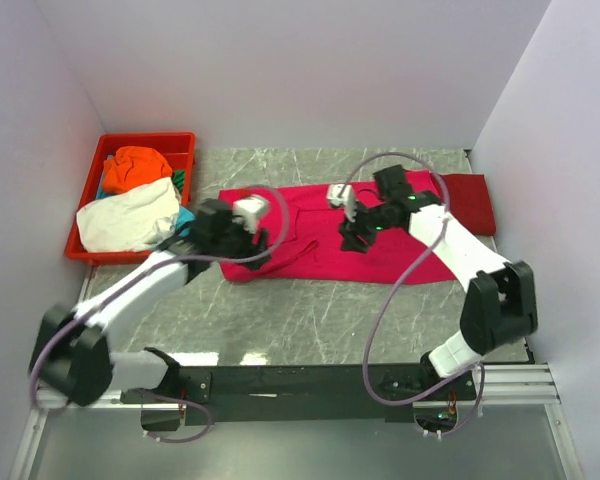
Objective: Fold and stack the t-shirts
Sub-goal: Fold the tshirt
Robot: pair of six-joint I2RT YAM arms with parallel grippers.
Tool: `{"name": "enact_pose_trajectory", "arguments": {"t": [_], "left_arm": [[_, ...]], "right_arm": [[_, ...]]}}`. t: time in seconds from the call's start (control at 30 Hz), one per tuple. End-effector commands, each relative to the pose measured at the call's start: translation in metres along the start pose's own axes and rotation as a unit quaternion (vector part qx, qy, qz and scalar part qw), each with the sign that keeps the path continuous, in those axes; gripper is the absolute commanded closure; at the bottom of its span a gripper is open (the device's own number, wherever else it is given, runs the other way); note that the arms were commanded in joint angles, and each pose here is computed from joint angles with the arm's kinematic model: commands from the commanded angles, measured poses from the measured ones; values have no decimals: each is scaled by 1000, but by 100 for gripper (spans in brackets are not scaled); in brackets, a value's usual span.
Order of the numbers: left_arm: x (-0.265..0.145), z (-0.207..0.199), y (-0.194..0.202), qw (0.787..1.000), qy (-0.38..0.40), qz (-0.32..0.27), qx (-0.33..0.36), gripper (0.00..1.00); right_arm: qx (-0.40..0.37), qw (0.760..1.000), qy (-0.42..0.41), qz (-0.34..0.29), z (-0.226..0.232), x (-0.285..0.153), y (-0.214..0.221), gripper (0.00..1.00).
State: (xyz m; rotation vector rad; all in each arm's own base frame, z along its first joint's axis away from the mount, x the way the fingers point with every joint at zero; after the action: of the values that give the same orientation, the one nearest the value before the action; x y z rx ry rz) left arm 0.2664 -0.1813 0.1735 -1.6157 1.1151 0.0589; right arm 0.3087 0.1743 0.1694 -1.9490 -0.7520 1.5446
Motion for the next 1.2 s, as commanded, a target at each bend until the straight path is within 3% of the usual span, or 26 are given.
{"name": "enact_pose_trajectory", "arguments": {"t": [0.0,0.27,0.3,0.4,0.77,1.0,1.17], "left_arm": [[27,0,4,991,-69,68,94,37],[72,-4,11,954,-160,136,215,41],[79,0,17,948,-166,155,224,47],[89,6,24,936,-189,181,234,51],[93,12,36,924,-205,199,254,55],[96,10,38,924,-196,208,254,70],[95,7,41,927,-184,211,250,72]], "right_arm": [[-16,999,-7,-41,15,-28,1,45],[14,998,14,-59,10,-48,13,45],[17,998,14,-59,10,-49,14,45],[21,998,15,-63,10,-51,15,45],[34,997,16,-71,8,-56,20,45],[39,996,21,-74,7,-59,20,45],[43,996,19,-74,6,-58,22,45]]}}
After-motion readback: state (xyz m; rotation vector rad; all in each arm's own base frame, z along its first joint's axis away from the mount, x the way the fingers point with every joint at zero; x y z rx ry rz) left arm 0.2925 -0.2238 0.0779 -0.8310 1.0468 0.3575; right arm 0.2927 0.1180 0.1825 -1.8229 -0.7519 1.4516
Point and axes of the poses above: each gripper's point midway between its finger pads, its own x axis out along the fingers, its own z axis along the line the jaws close on, y = z × x, the point moved 4 cm from there along -x, back along the fingers, and after that the axes turned 14 degrees about -x, right-handed, at the moved point
